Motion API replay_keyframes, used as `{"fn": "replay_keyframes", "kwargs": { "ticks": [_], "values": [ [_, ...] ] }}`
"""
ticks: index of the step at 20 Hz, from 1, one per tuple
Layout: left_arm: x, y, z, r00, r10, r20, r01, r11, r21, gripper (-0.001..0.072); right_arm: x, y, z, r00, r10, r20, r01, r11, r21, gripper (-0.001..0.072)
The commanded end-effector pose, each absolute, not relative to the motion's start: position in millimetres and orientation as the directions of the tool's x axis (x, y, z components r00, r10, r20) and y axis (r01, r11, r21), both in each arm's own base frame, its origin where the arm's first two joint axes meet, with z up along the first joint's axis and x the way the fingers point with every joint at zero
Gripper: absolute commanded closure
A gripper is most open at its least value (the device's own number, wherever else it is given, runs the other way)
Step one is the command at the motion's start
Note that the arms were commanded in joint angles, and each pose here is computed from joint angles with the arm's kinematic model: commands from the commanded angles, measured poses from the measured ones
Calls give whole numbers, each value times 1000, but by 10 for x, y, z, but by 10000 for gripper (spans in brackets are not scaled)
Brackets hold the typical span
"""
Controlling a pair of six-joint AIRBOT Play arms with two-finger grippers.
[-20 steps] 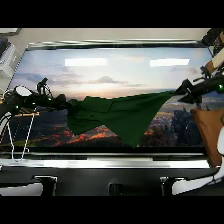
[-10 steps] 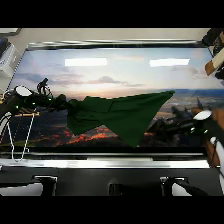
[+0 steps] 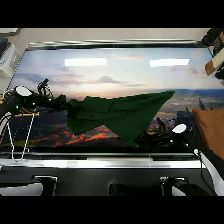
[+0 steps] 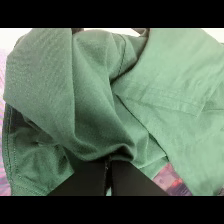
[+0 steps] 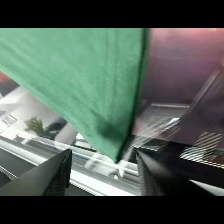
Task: Fold the clothes and pants, and hang the long-sleeved shirts on hangers.
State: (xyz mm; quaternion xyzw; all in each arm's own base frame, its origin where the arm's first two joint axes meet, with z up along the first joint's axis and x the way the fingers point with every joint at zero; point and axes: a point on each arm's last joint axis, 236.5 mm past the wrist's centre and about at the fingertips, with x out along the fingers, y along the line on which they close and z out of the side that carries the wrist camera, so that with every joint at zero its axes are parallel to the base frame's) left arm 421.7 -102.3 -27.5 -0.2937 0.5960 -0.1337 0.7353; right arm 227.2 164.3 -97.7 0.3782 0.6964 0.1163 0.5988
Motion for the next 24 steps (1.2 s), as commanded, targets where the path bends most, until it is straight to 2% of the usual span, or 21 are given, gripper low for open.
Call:
{"fn": "replay_keyframes", "kwargs": {
  "ticks": [1,4,5,6,7,8,11,13,14,16,18,20,23,24],
  "values": [
    [4216,-1023,-280,253,-546,-798,-154,792,-591,690,2417,1618,-1047,72,635,-769,430,676,598,230],
    [4217,-1023,-280,254,-546,-798,-153,792,-591,690,2363,1818,-1032,56,645,-763,398,686,609,232],
    [4218,-1022,-280,254,-546,-798,-153,792,-591,690,2312,1896,-1038,39,642,-765,389,696,604,299],
    [4217,-1023,-280,254,-546,-798,-153,792,-591,690,2306,1923,-1038,38,642,-766,385,698,604,477],
    [4217,-1023,-280,254,-546,-798,-154,792,-591,690,2335,1937,-1021,51,648,-760,397,685,611,609],
    [4217,-1023,-278,254,-546,-798,-153,792,-591,690,2403,1958,-972,81,657,-749,401,667,628,681],
    [4158,-1045,-203,237,-557,-796,-141,791,-596,690,2659,2037,-592,161,697,-699,340,626,702,684],
    [4134,-1068,80,241,-575,-782,-89,789,-607,691,2994,1994,-28,245,732,-636,257,584,770,684],
    [4165,-1046,335,269,-579,-770,-37,793,-609,691,3230,1885,357,313,739,-596,206,560,803,683],
    [4361,-895,1154,424,-558,-714,72,806,-587,691,3767,1413,1380,515,702,-492,81,532,843,683],
    [4478,-611,2415,662,-491,-567,189,841,-507,691,4093,738,2618,732,586,-346,-63,565,823,683],
    [4242,-315,3704,856,-374,-358,246,902,-355,691,4033,92,3852,897,413,-156,-159,632,758,683],
    [3431,-8,5183,987,-162,-8,160,979,-128,691,3431,-327,5228,973,210,100,-227,762,606,683],
    [3116,48,5527,989,-98,110,110,988,-108,691,3237,-319,5493,972,179,154,-236,792,563,683]
  ]
}}
